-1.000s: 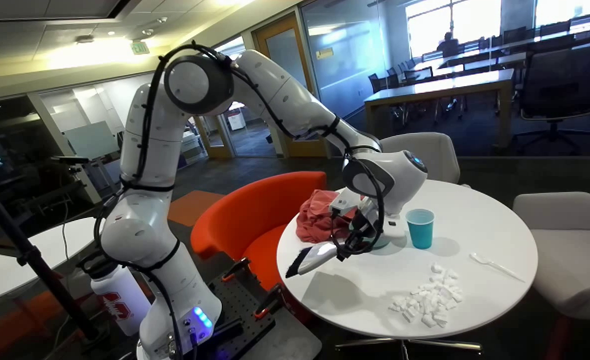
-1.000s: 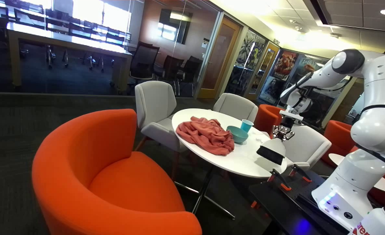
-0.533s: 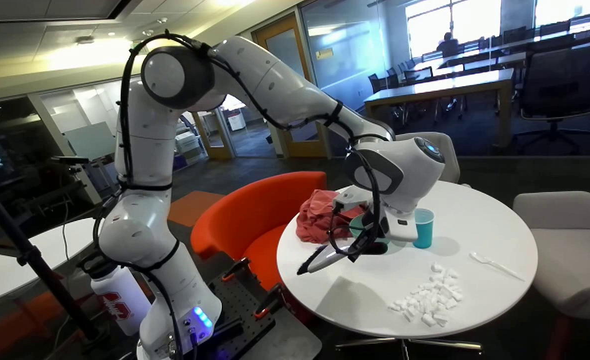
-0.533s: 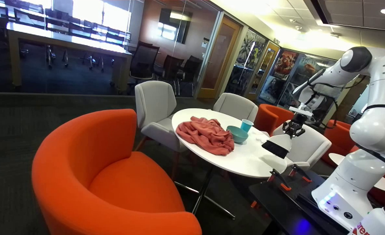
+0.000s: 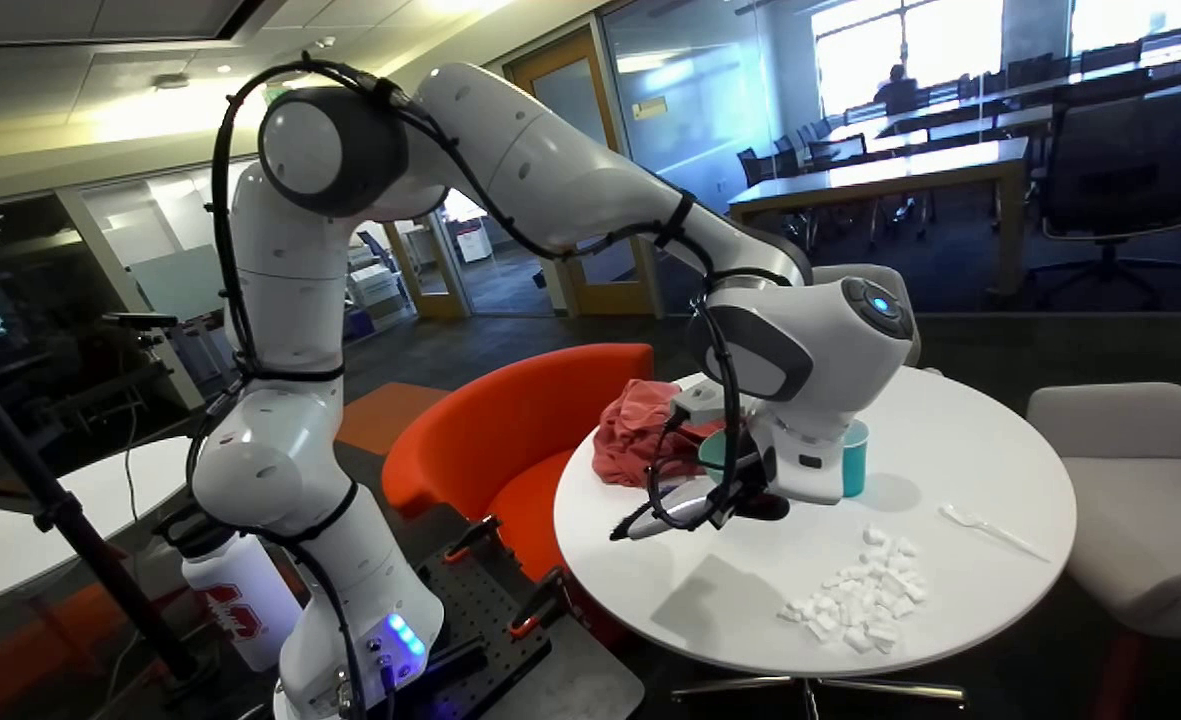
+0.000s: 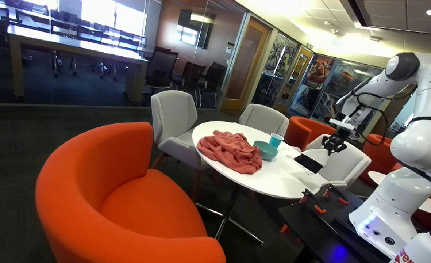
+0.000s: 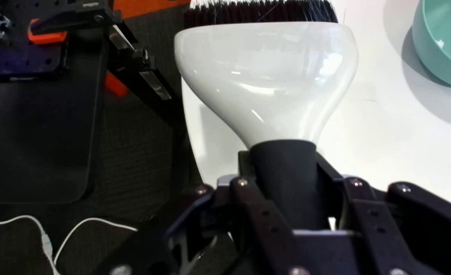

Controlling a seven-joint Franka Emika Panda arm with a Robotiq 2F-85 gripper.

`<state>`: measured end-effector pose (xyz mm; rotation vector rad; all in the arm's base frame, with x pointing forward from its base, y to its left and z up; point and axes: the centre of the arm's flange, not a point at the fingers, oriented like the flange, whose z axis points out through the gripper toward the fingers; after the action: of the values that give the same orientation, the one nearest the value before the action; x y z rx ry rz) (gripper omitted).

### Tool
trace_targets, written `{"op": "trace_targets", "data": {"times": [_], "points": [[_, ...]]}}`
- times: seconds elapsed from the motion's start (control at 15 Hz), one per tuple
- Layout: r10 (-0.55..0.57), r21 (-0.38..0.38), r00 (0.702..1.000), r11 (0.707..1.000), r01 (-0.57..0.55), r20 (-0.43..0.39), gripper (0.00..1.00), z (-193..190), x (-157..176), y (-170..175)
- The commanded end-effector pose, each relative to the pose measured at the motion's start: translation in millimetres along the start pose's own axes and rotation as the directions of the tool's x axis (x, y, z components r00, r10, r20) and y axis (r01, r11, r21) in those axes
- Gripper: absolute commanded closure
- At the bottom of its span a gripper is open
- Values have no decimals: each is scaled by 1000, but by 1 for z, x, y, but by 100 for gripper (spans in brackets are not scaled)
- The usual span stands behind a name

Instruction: Sweep the white things on the table to the left

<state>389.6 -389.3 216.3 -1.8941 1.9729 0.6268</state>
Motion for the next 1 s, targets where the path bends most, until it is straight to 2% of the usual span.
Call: {"op": "trace_targets", "data": {"times": [0.0, 0.07, 0.27, 0.47, 0.73, 0.93], "points": [[52, 55, 999, 997, -52, 9, 86, -2, 3, -8], [103, 121, 994, 987, -105, 21, 86, -7, 8, -12], [199, 228, 978, 951, -209, 68, 86, -27, 26, -11], [313, 311, 945, 892, -327, 95, 86, -51, 43, 4], [437, 437, 889, 779, -450, 137, 86, -83, 68, 30], [512, 539, 842, 668, -513, 168, 86, -95, 85, 40]]}}
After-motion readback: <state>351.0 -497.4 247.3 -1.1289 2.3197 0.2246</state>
